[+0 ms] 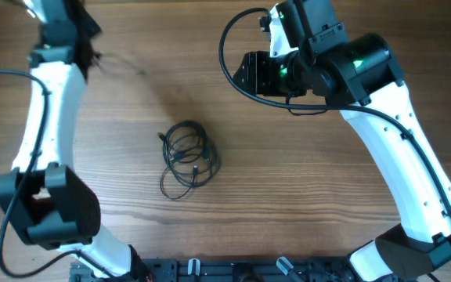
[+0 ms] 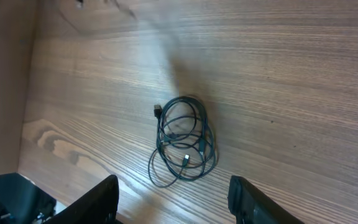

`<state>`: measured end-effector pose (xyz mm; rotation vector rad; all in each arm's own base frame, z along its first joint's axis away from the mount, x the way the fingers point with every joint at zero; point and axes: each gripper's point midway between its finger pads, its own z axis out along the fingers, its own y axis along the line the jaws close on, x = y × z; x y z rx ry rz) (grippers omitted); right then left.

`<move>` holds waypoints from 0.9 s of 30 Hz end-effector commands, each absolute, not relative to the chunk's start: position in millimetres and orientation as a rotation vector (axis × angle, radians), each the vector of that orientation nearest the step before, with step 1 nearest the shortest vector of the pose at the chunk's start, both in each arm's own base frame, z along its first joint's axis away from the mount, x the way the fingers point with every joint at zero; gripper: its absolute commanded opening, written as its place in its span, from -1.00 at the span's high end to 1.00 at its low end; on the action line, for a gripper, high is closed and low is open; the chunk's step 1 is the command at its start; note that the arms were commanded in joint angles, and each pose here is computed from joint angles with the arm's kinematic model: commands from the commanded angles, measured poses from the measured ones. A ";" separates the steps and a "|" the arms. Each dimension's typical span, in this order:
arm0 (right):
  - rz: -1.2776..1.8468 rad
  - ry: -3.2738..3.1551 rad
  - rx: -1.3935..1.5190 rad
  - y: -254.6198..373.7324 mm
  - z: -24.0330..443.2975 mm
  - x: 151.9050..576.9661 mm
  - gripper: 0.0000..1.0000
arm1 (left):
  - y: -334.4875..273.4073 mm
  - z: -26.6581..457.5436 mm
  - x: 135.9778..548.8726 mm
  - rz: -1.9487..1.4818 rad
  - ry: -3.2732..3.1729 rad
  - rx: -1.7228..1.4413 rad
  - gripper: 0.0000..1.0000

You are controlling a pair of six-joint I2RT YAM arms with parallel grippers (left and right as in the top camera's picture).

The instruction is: Untangle cables

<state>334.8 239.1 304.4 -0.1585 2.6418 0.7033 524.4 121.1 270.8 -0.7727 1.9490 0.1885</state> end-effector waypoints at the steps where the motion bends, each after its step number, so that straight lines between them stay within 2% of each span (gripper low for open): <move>1: 0.680 2.652 -0.154 238.1 299.0 338.1 -0.17 | 166.1 333.0 508.7 0.372 1.760 -0.835 0.92; 2: 0.680 2.652 -0.154 238.2 299.0 337.8 -0.16 | 173.3 312.6 514.5 0.383 1.797 -0.845 0.92; 5: 0.677 2.660 -0.153 237.5 297.9 336.5 -0.16 | 194.6 246.2 525.3 0.448 1.916 -0.890 0.59; 6: 0.674 2.668 -0.153 236.7 297.0 335.0 -0.17 | 202.2 218.9 525.8 0.476 1.972 -0.907 0.18; 7: 0.670 2.677 -0.152 235.9 295.8 333.7 -0.16 | 209.1 189.6 523.6 0.507 2.037 -0.925 -0.44; 8: 0.668 2.683 -0.151 235.3 295.0 332.6 -0.16 | 215.6 162.9 517.5 0.538 2.105 -0.944 -0.67; 10: 0.668 2.683 -0.150 235.3 295.0 332.6 -0.16 | 219.3 128.1 509.1 0.529 2.211 -0.962 -0.82; 12: 0.669 2.679 -0.151 235.7 295.5 333.2 -0.17 | 209.5 114.5 509.7 0.405 2.284 -0.949 -0.89; 15: 0.670 2.678 -0.151 235.8 295.6 333.4 -0.18 | 194.8 132.2 511.6 0.280 2.290 -0.920 -0.93; 20: 0.676 2.662 -0.153 237.3 297.7 336.3 -0.22 | 169.8 163.2 473.2 0.126 2.269 -1.167 -1.00; 23: 0.679 2.657 -0.154 237.9 298.3 337.2 -0.22 | 132.9 150.7 437.9 -0.059 2.385 -1.370 -1.00; 27: 0.683 2.650 -0.151 238.6 299.2 338.4 -0.23 | 103.1 95.4 395.7 -0.074 2.397 -1.748 -1.00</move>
